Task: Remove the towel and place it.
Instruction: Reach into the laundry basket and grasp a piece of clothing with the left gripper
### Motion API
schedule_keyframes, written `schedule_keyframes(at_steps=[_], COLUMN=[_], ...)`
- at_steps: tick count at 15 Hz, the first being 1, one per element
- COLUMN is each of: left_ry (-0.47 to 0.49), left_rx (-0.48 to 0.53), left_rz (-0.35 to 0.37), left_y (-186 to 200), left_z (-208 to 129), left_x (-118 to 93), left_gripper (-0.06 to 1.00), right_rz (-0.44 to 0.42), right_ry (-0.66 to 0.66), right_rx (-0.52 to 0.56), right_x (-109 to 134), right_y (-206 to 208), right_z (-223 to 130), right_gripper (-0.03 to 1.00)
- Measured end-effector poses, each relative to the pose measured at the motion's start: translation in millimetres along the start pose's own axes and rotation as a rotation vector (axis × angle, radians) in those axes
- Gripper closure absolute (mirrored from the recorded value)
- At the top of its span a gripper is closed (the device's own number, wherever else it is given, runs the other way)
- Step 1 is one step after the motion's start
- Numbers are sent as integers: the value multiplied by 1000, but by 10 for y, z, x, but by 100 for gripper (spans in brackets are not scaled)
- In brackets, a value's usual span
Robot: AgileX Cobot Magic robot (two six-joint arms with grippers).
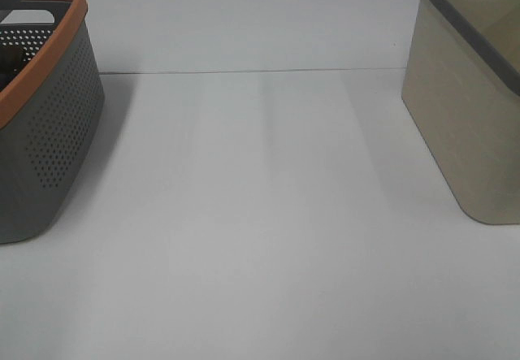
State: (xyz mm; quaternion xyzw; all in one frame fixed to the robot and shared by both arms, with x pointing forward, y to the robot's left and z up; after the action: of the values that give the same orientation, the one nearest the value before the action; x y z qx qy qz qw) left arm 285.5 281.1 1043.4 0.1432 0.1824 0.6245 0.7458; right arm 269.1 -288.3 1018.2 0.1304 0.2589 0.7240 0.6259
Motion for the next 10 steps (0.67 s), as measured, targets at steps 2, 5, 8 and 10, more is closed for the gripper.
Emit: schedule_keyframes(at_steps=[2, 5, 8, 10], left_ry=[52, 144, 205, 228], left_rx=[-33, -97, -41, -8], left_rz=[62, 189, 292, 331], left_y=[-26, -203, -537, -673], left_z=[235, 723, 1044, 1113], left_x=[84, 277, 439, 499], left_gripper=[20, 21, 21, 21], right_rz=[0, 0, 0, 0], right_ry=[0, 0, 0, 0], right_rx=[0, 0, 0, 0], right_x=[0, 0, 0, 0], right_y=[0, 0, 0, 0], right_z=[0, 0, 0, 0], right_gripper=[20, 20, 20, 20])
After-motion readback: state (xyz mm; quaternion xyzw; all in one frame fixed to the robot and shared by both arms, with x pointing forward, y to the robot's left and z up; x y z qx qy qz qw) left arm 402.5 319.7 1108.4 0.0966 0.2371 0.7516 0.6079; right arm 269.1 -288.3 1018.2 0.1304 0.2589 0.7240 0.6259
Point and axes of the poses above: a point on each arm's last joint axis where the gripper is mounted, y pointing back along that axis away from the gripper, x along the wrist's bending axis when the last joint is at zero, z = x × y, the point moved 5 cm from there along -y, pointing out along that axis toward the gripper, and after that the axes turned 8 degrees about y, right-handed, at the moved point
